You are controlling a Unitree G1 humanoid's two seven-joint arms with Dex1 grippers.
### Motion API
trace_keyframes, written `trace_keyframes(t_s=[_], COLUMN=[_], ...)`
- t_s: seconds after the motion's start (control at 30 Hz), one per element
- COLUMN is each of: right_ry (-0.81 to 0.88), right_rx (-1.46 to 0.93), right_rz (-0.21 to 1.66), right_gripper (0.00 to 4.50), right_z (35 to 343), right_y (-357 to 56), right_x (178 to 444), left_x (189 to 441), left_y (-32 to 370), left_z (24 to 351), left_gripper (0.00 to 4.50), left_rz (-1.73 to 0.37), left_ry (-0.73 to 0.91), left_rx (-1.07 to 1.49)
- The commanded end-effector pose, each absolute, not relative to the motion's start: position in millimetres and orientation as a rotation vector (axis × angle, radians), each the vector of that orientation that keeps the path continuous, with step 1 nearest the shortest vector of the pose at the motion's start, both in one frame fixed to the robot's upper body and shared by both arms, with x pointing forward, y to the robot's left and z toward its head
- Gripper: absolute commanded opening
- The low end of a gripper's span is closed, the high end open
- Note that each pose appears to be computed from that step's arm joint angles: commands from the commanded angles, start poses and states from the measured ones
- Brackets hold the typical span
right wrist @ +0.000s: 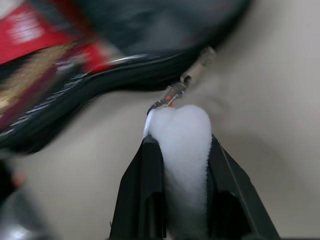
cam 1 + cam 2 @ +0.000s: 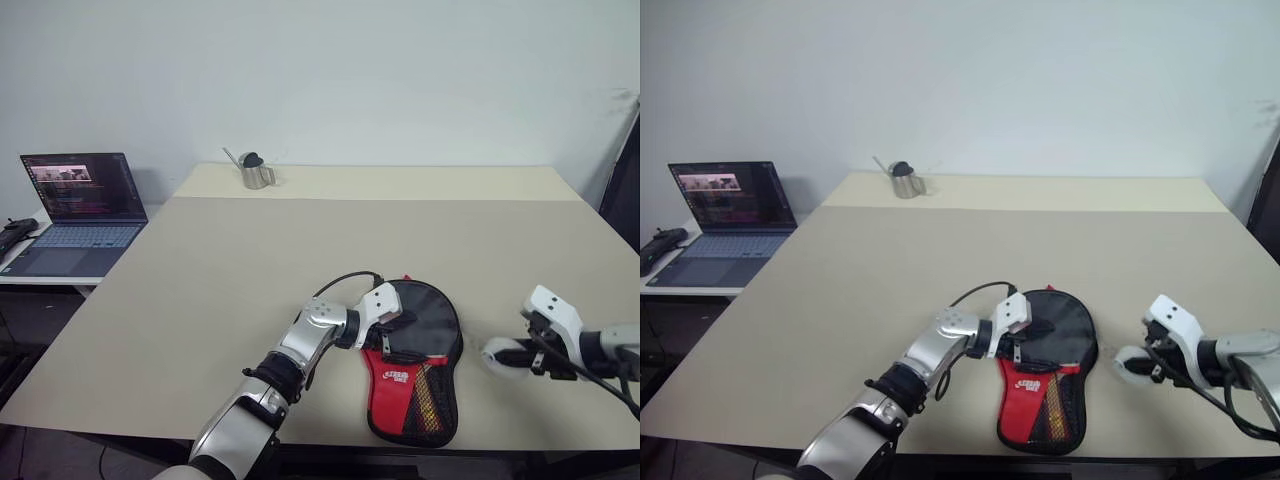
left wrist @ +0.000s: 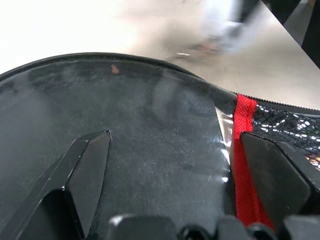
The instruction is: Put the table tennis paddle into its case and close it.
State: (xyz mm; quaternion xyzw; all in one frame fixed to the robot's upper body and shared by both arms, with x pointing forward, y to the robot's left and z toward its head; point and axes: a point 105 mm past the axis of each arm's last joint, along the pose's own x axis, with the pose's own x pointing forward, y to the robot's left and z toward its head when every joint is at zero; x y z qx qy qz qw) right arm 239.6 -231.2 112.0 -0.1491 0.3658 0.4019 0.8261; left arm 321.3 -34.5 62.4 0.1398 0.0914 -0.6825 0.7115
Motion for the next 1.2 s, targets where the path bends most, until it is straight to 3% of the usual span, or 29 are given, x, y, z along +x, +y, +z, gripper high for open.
trace_keyframes(t_s=[0.03, 0.53, 0.63, 0.9, 1.17, 1.2], right_ry=[0.775, 0.938, 0.927, 0.832, 0.797, 0.776], right_rx=[-0.342, -0.247, -0.218, -0.142, -0.068, -0.056], right_rz=[0.924, 1.225, 1.195, 1.034, 0.957, 0.955], right_gripper=[0.46, 0.44, 0.44, 0.44, 3.09, 3.09], right_z=[124.5, 109.1, 102.4, 104.2, 115.6, 119.9], right_y=[-226.9, -197.3, -193.6, -191.9, -190.4, -189.7], right_x=[224.7, 134.6, 133.8, 168.6, 179.9, 183.0], left_x=[307.5, 308.9, 309.3, 310.3, 313.5, 313.7], left_y=[-26.3, -35.0, -36.5, -39.8, -43.8, -44.8], left_z=[16.0, 19.1, 19.9, 21.4, 27.6, 29.0], left_gripper=[4.50, 4.50, 4.50, 4.50, 4.50, 4.50], left_rz=[-1.507, -1.510, -1.513, -1.514, -1.503, -1.504], left_ry=[0.396, 0.369, 0.365, 0.354, 0.320, 0.313], left_rx=[0.310, 0.313, 0.317, 0.323, 0.321, 0.320])
